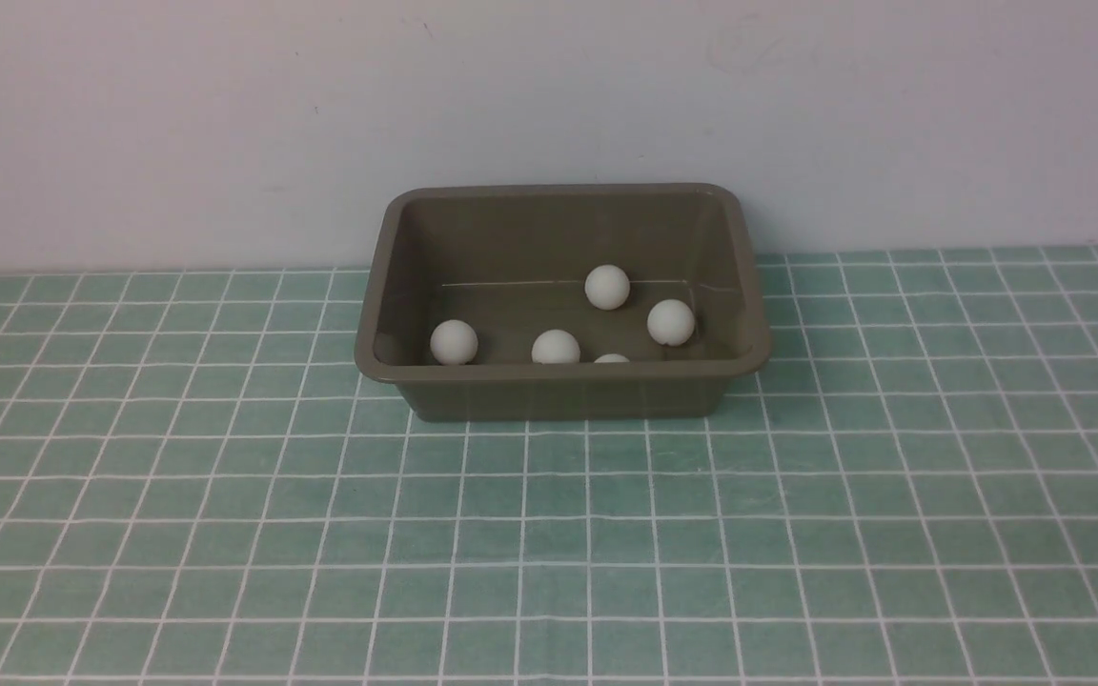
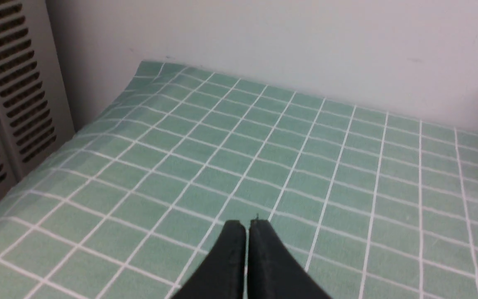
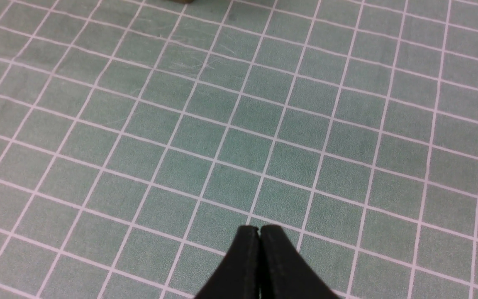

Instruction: Put the table tennis balls in the box on the green coffee tablecloth.

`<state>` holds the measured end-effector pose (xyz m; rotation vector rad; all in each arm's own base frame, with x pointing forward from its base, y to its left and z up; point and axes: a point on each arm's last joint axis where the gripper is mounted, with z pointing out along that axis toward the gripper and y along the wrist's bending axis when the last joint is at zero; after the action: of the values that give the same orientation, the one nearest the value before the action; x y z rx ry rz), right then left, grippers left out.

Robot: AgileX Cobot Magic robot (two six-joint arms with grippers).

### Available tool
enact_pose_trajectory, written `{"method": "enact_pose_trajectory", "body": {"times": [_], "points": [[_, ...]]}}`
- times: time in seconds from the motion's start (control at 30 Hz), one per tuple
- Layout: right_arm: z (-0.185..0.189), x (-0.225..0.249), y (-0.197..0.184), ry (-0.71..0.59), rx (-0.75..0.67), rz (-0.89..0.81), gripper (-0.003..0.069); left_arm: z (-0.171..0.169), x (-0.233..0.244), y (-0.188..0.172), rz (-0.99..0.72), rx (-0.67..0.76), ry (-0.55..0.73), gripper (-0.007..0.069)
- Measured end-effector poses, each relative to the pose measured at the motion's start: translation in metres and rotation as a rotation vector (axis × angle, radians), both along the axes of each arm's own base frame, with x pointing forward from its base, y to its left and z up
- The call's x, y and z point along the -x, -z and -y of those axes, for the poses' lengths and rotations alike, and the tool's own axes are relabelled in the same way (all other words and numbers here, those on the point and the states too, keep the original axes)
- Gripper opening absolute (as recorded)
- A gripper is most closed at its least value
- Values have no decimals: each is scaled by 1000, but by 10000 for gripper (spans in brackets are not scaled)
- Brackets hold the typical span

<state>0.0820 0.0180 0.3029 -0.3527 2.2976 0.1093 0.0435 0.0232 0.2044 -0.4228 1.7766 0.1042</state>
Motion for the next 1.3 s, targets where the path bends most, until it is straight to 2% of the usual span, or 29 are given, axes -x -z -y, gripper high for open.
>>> {"method": "enact_pose_trajectory", "body": {"times": [0.23, 0.53, 0.8, 1.07, 1.3], "points": [[0, 1, 1, -4, 3, -21, -18, 2, -4, 29, -69, 54, 19, -4], [0, 1, 1, -4, 5, -22, -18, 8, -9, 27, 38, 68, 86, -4], [0, 2, 2, -4, 5, -23, -18, 15, -10, 26, 28, -40, 190, -4], [0, 2, 2, -4, 5, -23, -18, 19, -9, 33, -76, -151, 276, -4], [0, 2, 2, -4, 5, -23, -18, 20, -9, 34, -93, -230, 305, -4]]}}
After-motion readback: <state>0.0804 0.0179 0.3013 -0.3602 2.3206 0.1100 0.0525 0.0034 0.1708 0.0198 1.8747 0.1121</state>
